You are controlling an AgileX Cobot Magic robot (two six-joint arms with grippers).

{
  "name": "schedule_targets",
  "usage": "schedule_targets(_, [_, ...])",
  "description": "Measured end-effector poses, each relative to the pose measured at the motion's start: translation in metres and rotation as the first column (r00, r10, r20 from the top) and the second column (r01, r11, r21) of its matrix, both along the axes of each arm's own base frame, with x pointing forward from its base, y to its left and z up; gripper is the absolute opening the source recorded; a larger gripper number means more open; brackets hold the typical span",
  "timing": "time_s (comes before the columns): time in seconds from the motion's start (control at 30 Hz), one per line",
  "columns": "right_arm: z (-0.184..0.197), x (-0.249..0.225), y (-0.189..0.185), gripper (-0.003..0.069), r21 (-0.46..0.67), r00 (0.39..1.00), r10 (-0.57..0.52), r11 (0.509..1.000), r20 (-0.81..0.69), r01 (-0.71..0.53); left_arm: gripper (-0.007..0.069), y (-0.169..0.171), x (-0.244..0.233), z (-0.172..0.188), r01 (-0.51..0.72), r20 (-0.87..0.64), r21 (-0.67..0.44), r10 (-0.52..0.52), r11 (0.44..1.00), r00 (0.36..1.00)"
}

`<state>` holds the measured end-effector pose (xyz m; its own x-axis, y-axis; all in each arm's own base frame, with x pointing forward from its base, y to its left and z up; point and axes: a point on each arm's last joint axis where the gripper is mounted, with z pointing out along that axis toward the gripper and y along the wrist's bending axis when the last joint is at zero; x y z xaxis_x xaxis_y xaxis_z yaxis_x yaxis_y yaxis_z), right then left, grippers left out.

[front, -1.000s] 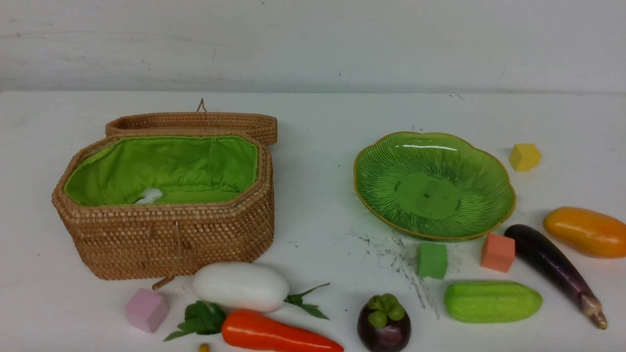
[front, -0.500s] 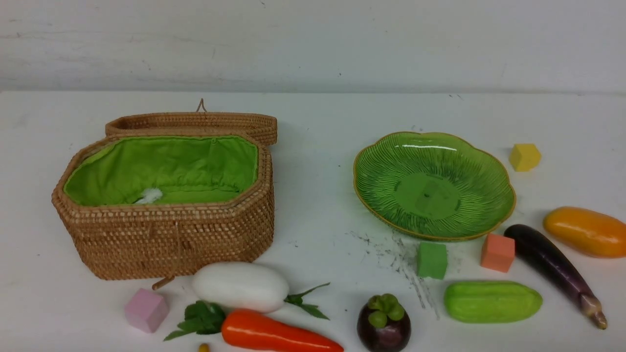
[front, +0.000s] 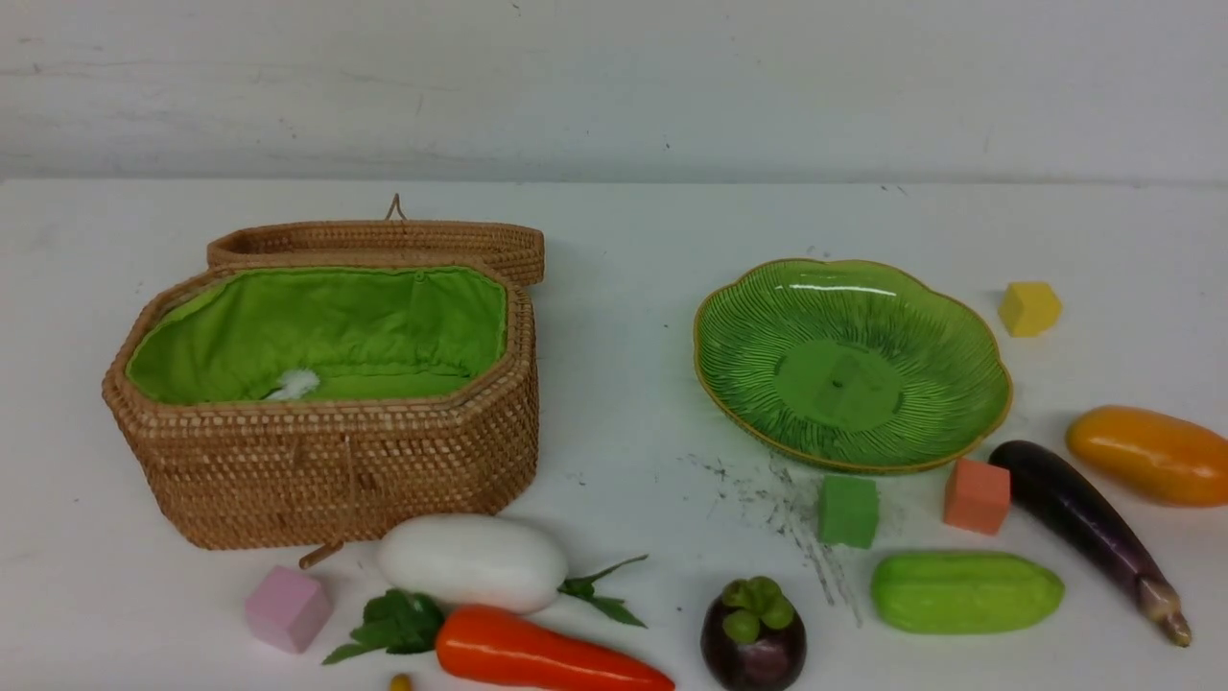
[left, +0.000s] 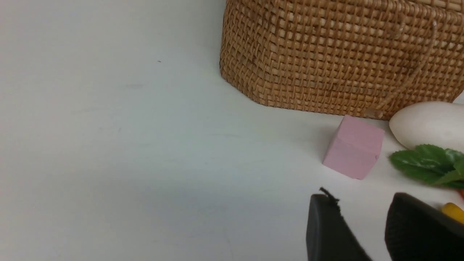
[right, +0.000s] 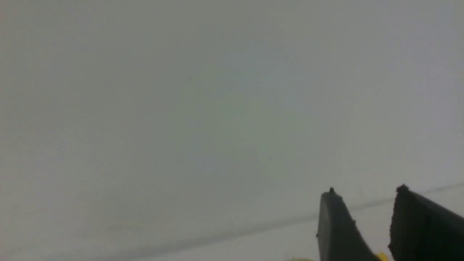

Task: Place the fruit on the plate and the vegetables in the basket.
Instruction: Use the right arm to grab a mango and put it into the right plate

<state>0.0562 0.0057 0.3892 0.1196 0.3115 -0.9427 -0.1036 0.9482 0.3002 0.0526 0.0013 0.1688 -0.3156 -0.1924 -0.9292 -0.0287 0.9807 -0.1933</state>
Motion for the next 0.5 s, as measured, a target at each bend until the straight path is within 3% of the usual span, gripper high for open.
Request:
schedule_targets(0.13, [0.043,0.038,0.001,0.0245,-0.164,0.974,-0.016,0.986,-0.228,-0.022,0.0239,0.0,0.0,0.0,0.0,0.0,0.0,0.0,1.0,1.0])
schedule_targets(0.27, [0.034,0.099,-0.006,0.0245,-0.342,0.881,-0.103,0.937,-0.461,-0.07,0.0239,0.0,0.0,0.0,0.0,0.0,0.0,0.0,1.0,1.0])
schedule_targets(0.5, [-0.036,0.182,-0.011,0.0245,-0.271,0.619,-0.122,0.951,-0.776,-0.152,0.0239,0.0,0.0,0.0,0.0,0.0,0.0,0.0,1.0,1.0])
